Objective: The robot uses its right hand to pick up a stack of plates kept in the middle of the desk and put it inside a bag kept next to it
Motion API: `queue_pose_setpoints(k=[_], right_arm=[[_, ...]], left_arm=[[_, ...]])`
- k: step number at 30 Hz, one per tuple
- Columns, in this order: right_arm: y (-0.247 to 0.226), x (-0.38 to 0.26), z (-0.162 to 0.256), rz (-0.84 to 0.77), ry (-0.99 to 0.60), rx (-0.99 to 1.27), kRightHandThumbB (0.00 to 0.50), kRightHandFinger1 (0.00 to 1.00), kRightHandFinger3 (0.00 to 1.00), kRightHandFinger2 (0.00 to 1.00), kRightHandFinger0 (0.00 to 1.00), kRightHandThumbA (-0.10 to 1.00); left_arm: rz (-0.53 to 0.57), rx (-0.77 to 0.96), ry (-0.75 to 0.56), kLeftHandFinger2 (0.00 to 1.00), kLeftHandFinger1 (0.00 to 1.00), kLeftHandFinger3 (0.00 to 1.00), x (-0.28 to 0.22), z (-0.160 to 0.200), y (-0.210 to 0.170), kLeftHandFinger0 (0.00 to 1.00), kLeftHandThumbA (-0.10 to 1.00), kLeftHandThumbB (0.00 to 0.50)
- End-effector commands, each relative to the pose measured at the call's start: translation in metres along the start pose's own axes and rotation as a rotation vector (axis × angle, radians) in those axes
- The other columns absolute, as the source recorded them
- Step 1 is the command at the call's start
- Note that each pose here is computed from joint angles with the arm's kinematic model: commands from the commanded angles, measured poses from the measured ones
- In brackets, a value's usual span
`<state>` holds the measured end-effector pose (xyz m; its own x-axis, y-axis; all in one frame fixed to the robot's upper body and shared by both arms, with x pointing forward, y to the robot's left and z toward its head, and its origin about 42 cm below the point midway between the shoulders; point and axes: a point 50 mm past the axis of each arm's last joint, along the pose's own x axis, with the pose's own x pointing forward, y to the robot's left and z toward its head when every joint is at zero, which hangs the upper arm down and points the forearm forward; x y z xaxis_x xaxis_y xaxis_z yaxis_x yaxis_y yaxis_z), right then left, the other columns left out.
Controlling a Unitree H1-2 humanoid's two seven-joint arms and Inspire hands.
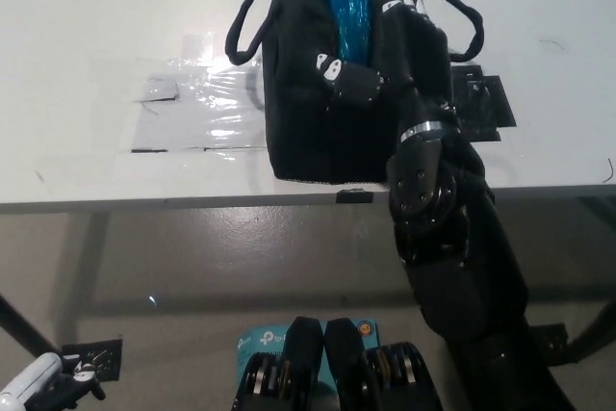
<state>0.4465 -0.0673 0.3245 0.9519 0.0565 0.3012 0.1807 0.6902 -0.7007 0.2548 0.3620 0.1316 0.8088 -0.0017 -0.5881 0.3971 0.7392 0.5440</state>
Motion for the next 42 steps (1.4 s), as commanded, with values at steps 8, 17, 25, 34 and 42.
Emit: queue_pose_setpoints(k=[8,17,25,34,42], right_arm=[[-0.081,-0.03,0.023,-0.134,-0.193,-0.049,0.394,1.0,1.0,1.0,1.0,0.75],[-0.125,-0.108,-0.076,-0.179,-0.205,-0.044,0.194,1.0,1.0,1.0,1.0,0.32],[-0.09,-0.17,-0.209,-0.137,0.009,0.312,0.206,1.0,1.0,1.0,0.82,0.23],[-0.052,-0.192,-0.268,-0.121,0.116,0.479,0.205,0.78,0.88,0.86,0.66,0.3],[-0.035,-0.198,-0.283,-0.064,0.17,0.486,0.234,0.66,0.83,0.79,0.56,0.36]], left_arm=[[0.006,-0.009,0.008,0.96,0.85,1.0,-0.004,-0.002,0.006,0.75,0.68,0.172],[-0.003,0.001,0.023,0.98,0.88,1.0,-0.005,-0.005,0.004,0.79,0.73,0.181],[-0.007,-0.009,0.04,0.97,0.86,1.0,-0.005,-0.013,0.002,0.76,0.73,0.167],[-0.004,-0.015,0.042,0.96,0.86,1.0,-0.004,-0.013,0.004,0.78,0.71,0.183],[0.024,-0.006,0.024,0.93,0.84,1.0,-0.005,-0.013,0.004,0.81,0.72,0.158]])
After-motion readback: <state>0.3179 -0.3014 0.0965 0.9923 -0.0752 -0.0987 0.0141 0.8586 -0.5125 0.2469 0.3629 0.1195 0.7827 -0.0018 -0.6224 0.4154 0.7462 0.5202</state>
